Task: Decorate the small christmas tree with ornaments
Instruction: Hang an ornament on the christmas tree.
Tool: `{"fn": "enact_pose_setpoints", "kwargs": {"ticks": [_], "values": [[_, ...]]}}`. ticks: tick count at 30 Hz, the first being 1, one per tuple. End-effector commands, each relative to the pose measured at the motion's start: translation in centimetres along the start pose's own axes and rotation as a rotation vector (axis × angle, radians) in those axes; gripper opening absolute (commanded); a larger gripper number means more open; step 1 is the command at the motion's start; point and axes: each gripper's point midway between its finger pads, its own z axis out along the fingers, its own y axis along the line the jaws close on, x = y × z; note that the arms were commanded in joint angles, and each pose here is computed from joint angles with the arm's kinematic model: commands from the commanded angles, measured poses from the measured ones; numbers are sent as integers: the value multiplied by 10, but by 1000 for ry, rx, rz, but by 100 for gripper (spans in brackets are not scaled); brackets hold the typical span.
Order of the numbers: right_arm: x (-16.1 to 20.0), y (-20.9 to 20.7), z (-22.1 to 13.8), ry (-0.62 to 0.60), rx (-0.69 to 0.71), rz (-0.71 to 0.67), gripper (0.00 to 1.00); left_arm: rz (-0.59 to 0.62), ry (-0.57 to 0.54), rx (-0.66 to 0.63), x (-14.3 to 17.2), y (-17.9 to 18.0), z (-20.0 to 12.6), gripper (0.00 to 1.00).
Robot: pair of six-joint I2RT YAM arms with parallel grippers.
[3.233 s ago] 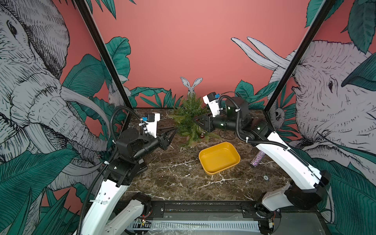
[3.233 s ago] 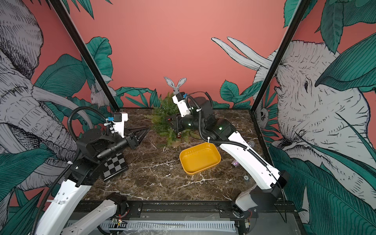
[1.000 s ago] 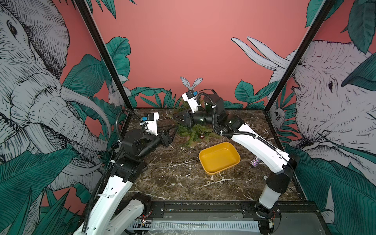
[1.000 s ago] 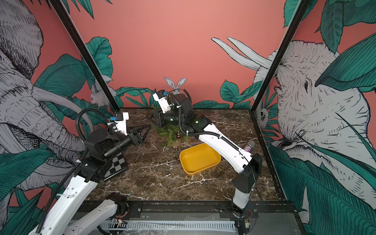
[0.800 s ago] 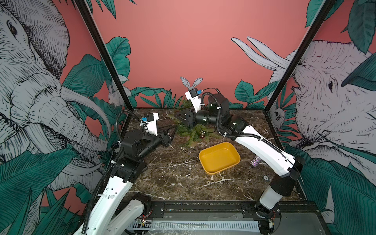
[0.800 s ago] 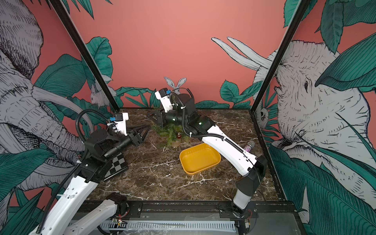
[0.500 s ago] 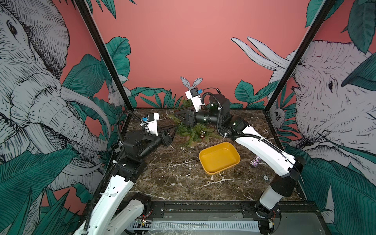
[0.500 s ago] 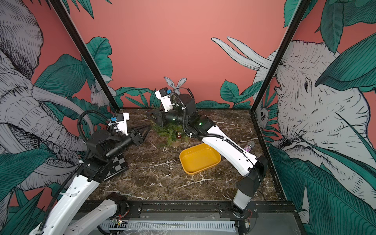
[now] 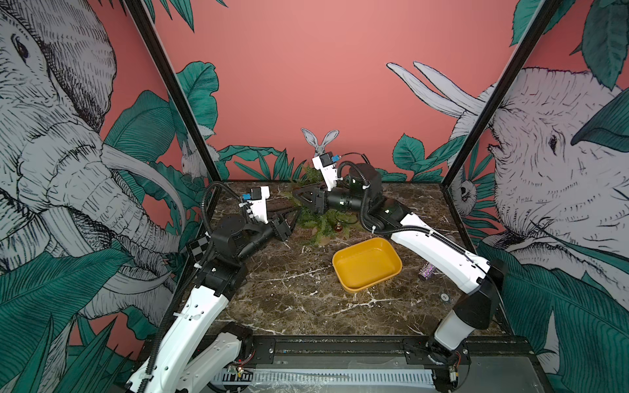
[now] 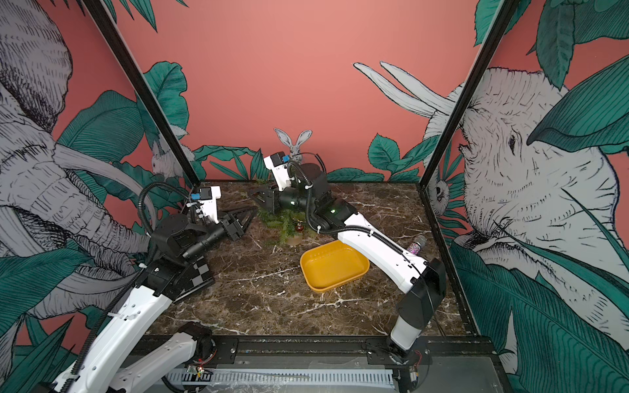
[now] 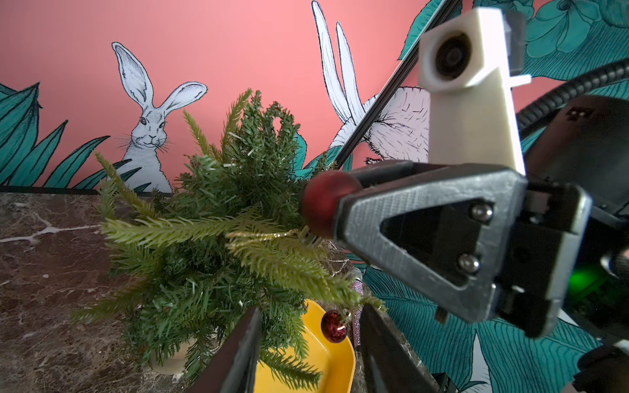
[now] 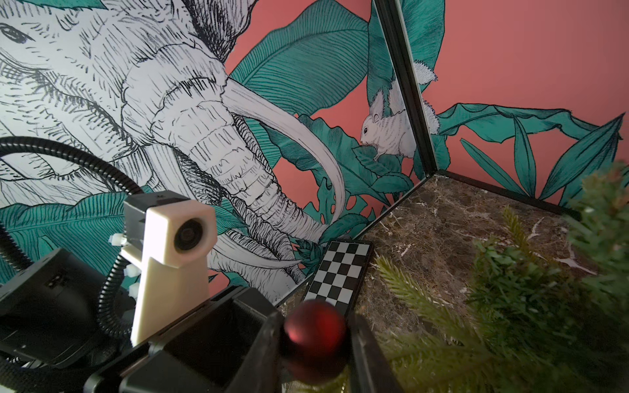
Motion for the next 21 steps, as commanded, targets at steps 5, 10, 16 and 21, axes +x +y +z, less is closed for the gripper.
{"fn": "enact_pose_setpoints", "kwargs": {"ticks": [5,10,16,21], "values": [[-37,23,-21,-128,-54,-42,28,25,-12,-49,-2,12,4,41],[-34,18,-19,-127,-45,-35,29,37,-25,-65,-5,14,4,42],[-39,25,-33,-149,-49,-39,29,54,-33,-76,-9,15,4,41],[-35,24,-37,-158,-47,-31,29,56,-34,-75,-10,14,5,38]]}}
